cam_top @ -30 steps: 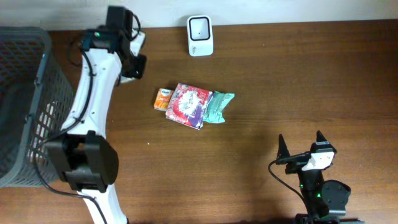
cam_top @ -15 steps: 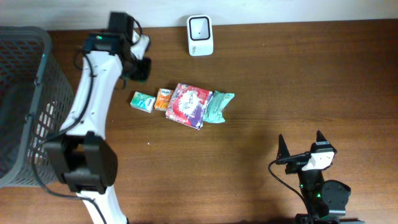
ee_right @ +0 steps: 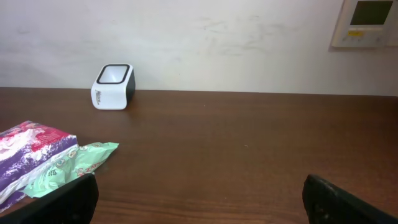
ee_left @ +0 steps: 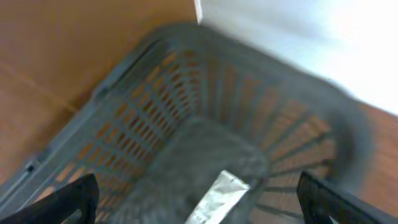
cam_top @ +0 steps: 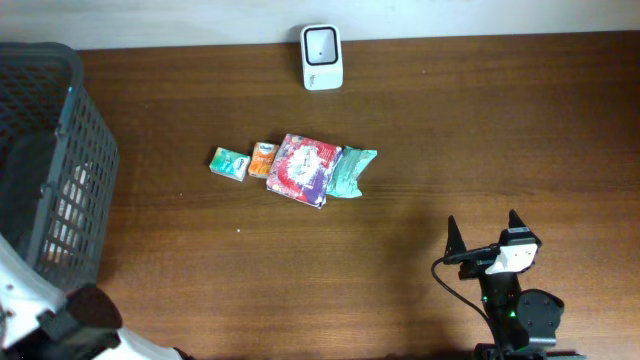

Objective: Scan the item barcode
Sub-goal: 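Reach the left gripper into the basket and grasp the white Pantene tube, then place the white tube right of the green pack with the left gripper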

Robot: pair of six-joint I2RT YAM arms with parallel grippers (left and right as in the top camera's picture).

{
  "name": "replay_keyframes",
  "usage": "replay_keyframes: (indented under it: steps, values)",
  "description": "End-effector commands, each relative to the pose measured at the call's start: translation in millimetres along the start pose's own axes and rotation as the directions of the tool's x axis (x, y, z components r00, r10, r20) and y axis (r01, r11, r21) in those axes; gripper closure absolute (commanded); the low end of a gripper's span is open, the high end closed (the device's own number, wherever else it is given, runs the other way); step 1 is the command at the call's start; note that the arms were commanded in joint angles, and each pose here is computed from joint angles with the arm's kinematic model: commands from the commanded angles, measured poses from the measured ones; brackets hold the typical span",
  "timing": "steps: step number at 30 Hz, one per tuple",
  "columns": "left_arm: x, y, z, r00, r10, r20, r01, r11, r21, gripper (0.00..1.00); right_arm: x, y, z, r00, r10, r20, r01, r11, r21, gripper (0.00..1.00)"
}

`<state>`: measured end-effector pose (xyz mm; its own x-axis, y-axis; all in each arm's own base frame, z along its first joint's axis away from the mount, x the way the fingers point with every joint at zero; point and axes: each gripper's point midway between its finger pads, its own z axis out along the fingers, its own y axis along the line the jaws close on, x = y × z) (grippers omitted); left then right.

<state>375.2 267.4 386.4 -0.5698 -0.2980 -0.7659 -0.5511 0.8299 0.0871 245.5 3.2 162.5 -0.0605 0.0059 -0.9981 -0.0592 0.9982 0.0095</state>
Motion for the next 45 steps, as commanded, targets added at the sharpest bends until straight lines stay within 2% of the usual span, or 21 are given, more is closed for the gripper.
replay_keyframes:
  steps: [1,2,5,8,10,11,13,20,21,26,31,32,34,36,37,38,40,42,43,44,45]
  values:
    - [34.1,8.9,58.3,0.987,-0.028,-0.159,0.027,1.000,-0.013,0.00,3.3,0.8,0.4,1.000,0.005,-0.004,-0.005,1.000,-0.001,0.01]
    - [55.9,6.2,85.2,0.968,-0.026,-0.249,0.025,1.000,-0.004,0.01,3.3,0.8,0.4,1.000,0.005,-0.004,-0.005,1.000,-0.001,0.01]
    - [92.7,1.9,124.1,0.924,-0.022,-0.382,0.036,0.999,0.029,0.00,3.3,0.8,0.4,1.000,0.005,-0.004,-0.005,1.000,-0.001,0.01]
    - [131.0,-9.2,150.3,0.871,0.051,-0.489,0.056,0.978,0.202,0.01,3.3,0.8,0.4,1.000,0.005,-0.004,-0.005,1.000,-0.001,0.01]
    - [154.7,-4.3,158.3,0.835,0.064,-0.547,0.110,0.954,0.280,0.11,3.3,0.8,0.4,1.000,0.005,-0.004,-0.005,1.000,-0.001,0.01]
    - [162.1,-6.8,159.3,0.826,0.078,-0.559,0.138,0.932,0.335,0.02,3.3,0.8,0.4,1.000,0.005,-0.004,-0.005,1.000,-0.001,0.01]
    - [174.2,-10.8,159.3,0.808,0.106,-0.579,0.167,0.902,0.399,0.00,3.3,0.8,0.4,1.000,0.005,-0.004,-0.005,1.000,-0.001,0.01]
    - [207.7,-25.1,174.4,0.758,0.206,-0.618,0.136,0.878,0.459,0.04,3.3,0.8,0.4,1.000,0.005,-0.004,-0.005,1.000,-0.001,0.02]
    - [221.5,-20.9,180.9,0.736,0.217,-0.641,0.119,0.891,0.439,0.08,3.3,0.8,0.4,1.000,0.005,-0.004,-0.005,1.000,-0.001,0.01]
    - [260.5,-10.9,195.2,0.674,0.259,-0.692,0.067,0.911,0.407,0.12,3.3,0.8,0.4,1.000,0.005,-0.004,-0.005,1.000,-0.001,0.01]
    - [278.0,-10.0,204.9,0.660,0.269,-0.702,0.053,0.915,0.400,0.14,3.3,0.8,0.4,1.000,0.005,-0.004,-0.005,1.000,-0.001,0.01]
    - [282.4,-9.0,206.3,0.654,0.282,-0.702,0.041,0.913,0.405,0.16,3.3,0.8,0.4,1.000,0.005,-0.004,-0.005,1.000,-0.001,0.01]
    - [293.8,4.3,210.7,0.622,0.286,-0.729,-0.014,0.935,0.354,0.29,3.3,0.8,0.4,1.000,0.005,-0.004,-0.005,1.000,-0.001,0.01]
    - [298.0,26.0,215.3,0.601,0.216,-0.770,-0.061,0.972,0.225,0.43,3.3,0.8,0.4,1.000,0.005,-0.004,-0.005,1.000,-0.001,0.01]
    - [297.0,32.9,217.3,0.602,0.189,-0.776,-0.076,0.981,0.180,0.46,3.3,0.8,0.4,1.000,0.005,-0.004,-0.005,1.000,-0.001,0.01]
    - [295.3,34.4,219.6,0.611,0.178,-0.771,-0.076,0.983,0.166,0.53,3.3,0.8,0.4,1.000,0.005,-0.004,-0.005,1.000,-0.001,0.01]
    - [289.0,35.4,222.8,0.633,0.129,-0.763,-0.051,0.991,0.125,0.78,3.3,0.8,0.4,1.000,0.005,-0.004,-0.005,1.000,-0.001,0.01]
    - [273.4,37.6,223.1,0.663,0.066,-0.746,-0.017,0.997,0.074,0.83,3.3,0.8,0.4,1.000,0.005,-0.004,-0.005,1.000,-0.001,0.01]
    - [260.5,38.7,220.5,0.680,0.030,-0.732,0.008,0.999,0.049,0.93,3.3,0.8,0.4,1.000,0.005,-0.004,-0.005,1.000,-0.001,0.02]
    - [246.3,35.7,216.8,0.699,0.010,-0.715,0.038,0.998,0.051,0.99,3.3,0.8,0.4,1.000,0.005,-0.004,-0.005,1.000,-0.001,0.01]
    - [228.1,27.0,213.1,0.729,-0.006,-0.685,0.089,0.992,0.086,1.00,3.3,0.8,0.4,1.000,0.005,-0.004,-0.005,1.000,-0.001,0.01]
